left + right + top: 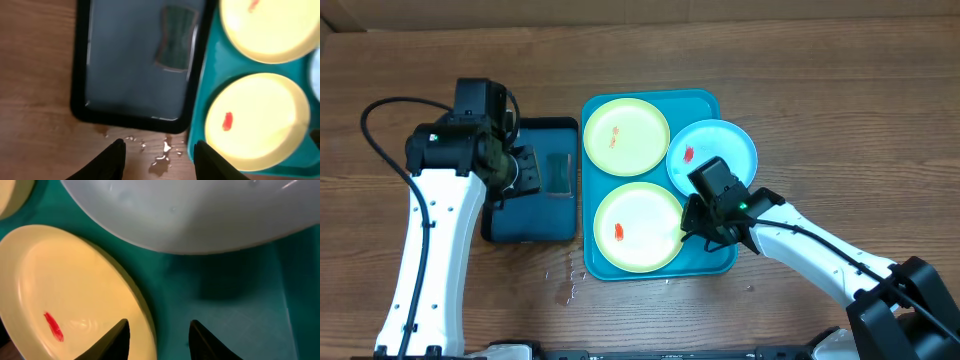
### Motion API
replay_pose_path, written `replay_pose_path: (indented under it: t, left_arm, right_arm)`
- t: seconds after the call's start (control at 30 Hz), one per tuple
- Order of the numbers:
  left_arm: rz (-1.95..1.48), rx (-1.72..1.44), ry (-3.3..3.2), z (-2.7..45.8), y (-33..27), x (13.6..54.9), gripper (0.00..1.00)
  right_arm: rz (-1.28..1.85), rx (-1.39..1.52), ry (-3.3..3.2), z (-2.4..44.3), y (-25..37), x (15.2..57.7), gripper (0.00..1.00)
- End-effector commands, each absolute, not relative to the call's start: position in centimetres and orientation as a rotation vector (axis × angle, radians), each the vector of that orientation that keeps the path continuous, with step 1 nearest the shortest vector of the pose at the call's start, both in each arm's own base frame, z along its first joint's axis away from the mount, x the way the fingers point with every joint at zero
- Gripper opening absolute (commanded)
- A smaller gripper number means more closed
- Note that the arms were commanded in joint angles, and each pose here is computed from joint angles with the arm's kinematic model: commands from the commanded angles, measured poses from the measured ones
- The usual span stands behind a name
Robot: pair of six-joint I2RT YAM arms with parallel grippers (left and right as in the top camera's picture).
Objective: Clean dirty plates on tray and stack at the side
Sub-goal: 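Lower the right gripper onto the lower yellow plate's right rim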
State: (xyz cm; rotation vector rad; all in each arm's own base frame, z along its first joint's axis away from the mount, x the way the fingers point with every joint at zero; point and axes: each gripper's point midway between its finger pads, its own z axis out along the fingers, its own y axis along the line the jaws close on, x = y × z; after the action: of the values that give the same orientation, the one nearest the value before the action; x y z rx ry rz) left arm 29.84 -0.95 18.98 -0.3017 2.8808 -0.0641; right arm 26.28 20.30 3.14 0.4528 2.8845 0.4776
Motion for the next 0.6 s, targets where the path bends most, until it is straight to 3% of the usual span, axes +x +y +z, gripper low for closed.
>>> replay_pose_path:
  t: [0.0, 0.4, 0.47, 0.57]
  left_arm:
    - [-0.176, -0.18, 2.887, 18.8, -2.5, 30.1, 0.46]
    - [-0.172, -0.18, 2.884, 18.8, -2.4, 30.2, 0.47]
    - [-0.171, -0.179, 2.882, 18.9, -2.4, 30.3, 0.47]
    - [-0.171, -0.179, 2.882, 18.9, -2.4, 30.3, 0.47]
  right_arm:
    - [0.46, 0.536, 2.856, 2.7, 19.9, 26.6, 0.41]
    - [0.521, 0.561, 2.844, 1.2, 21.0, 27.3, 0.39]
    - [0.526, 0.56, 2.839, 1.3, 21.0, 27.4, 0.35]
    - [0.534, 0.557, 2.832, 1.3, 21.1, 27.6, 0.18]
